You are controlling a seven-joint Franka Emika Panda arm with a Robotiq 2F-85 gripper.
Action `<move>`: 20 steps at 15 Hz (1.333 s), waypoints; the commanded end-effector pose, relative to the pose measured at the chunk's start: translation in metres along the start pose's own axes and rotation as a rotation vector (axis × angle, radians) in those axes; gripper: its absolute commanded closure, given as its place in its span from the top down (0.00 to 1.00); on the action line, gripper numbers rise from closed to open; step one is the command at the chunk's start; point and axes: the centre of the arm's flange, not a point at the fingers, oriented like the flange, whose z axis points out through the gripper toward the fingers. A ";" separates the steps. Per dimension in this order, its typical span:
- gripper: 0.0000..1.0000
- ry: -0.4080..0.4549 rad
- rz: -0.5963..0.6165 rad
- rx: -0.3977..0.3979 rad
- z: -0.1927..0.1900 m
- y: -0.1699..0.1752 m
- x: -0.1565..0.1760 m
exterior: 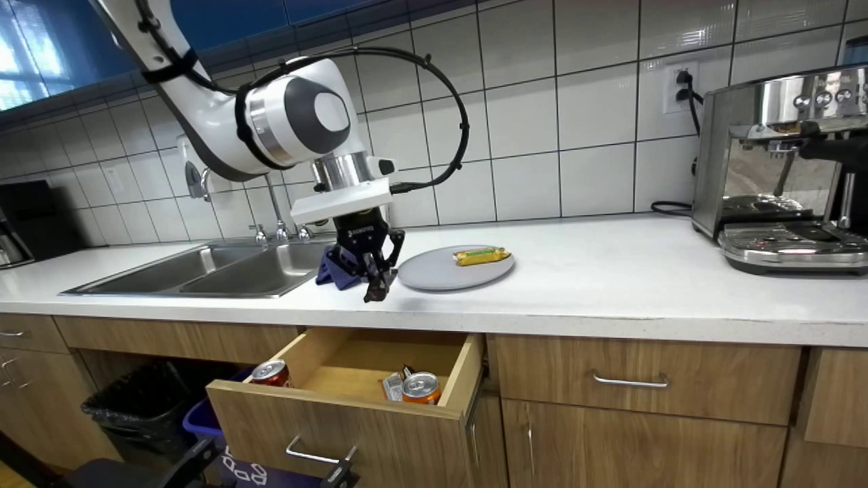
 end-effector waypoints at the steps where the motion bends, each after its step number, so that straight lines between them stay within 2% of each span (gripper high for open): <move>1: 0.04 -0.006 -0.127 -0.037 -0.010 -0.008 -0.040; 9: 0.04 -0.062 -0.367 -0.054 0.008 -0.020 -0.069; 20: 0.04 -0.112 -0.575 -0.063 0.030 -0.032 -0.051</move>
